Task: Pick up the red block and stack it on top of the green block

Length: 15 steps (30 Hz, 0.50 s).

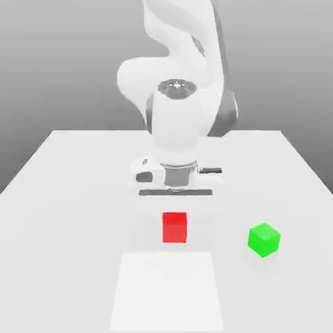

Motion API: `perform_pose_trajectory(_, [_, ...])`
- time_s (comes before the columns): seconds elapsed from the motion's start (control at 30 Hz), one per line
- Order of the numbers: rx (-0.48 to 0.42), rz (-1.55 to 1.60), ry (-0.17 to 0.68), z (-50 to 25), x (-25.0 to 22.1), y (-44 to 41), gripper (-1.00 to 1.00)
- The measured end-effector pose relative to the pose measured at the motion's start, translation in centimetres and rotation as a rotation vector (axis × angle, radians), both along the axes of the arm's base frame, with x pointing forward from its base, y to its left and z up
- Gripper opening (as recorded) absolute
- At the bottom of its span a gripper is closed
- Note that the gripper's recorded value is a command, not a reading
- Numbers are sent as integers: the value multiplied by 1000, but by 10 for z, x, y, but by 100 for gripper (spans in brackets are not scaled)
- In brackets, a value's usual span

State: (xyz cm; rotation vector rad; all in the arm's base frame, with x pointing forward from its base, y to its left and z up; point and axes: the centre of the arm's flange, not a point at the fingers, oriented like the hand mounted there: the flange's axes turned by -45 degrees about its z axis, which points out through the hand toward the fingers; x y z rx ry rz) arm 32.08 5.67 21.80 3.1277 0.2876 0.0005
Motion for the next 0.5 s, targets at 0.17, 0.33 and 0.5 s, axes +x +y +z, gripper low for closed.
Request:
perform_pose_trajectory(0.17, [0,312,0,12,-9,72,-100])
perform_pose_trajectory(0.33, [0,626,1,24,-36,143,-100])
perform_pose_trajectory(0.5, [-1,757,1,2,-50,172,-100])
